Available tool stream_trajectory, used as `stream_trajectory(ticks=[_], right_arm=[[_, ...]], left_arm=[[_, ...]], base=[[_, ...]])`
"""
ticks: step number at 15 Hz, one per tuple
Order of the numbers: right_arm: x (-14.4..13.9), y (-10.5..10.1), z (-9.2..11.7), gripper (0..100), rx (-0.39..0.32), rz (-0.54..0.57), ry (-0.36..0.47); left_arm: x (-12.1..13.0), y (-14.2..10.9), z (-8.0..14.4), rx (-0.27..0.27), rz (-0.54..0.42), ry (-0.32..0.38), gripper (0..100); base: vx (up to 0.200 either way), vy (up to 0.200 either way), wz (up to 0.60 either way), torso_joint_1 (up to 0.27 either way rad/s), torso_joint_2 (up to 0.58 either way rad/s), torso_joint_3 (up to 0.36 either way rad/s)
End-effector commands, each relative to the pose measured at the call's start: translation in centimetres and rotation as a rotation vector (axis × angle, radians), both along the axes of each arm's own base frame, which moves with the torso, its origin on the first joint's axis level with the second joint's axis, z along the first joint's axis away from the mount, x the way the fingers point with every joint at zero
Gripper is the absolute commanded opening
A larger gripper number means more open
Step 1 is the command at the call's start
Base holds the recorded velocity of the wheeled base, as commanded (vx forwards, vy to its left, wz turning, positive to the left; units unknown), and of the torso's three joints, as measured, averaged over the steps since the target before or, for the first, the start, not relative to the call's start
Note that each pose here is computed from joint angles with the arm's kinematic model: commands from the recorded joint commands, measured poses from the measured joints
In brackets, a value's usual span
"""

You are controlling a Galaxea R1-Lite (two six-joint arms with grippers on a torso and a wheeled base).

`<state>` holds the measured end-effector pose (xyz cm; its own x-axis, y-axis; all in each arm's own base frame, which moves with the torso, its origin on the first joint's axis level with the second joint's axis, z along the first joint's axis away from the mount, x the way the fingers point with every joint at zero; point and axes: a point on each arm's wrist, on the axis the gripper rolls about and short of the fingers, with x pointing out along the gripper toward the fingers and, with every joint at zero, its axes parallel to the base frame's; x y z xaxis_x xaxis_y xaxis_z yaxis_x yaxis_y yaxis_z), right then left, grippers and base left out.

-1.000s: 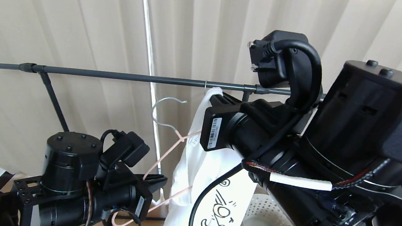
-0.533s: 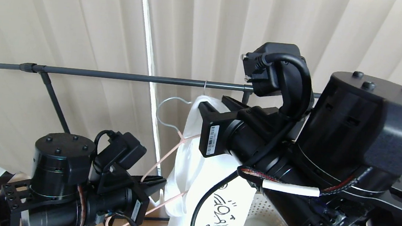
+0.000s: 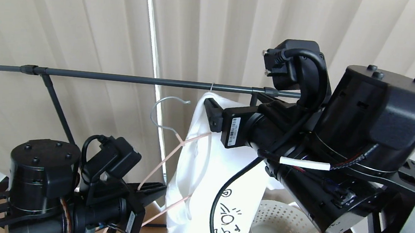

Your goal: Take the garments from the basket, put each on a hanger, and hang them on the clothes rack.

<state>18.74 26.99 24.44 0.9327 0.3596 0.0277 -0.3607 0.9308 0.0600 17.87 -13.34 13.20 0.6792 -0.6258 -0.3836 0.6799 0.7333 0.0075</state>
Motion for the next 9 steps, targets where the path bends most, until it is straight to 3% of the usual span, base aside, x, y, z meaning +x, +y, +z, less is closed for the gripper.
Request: stream_trajectory(ticks=[1,9], right_arm=[[0.1,0.1,-0.2,100,-0.005,-0.002,0.004],[-1.7,1.3,-1.3,100,-0.036,0.064,0.022]], left_arm=[[-0.1,0.1,0.3,-0.008,-0.001,-0.011,0],[0.2,-0.3,0.7,-0.02,-0.003,-0.025,0]], base=[[0.0,0.0,0.0,0.0,0.0,0.0],[0.0,0.0,0.0,0.0,0.0,0.0]])
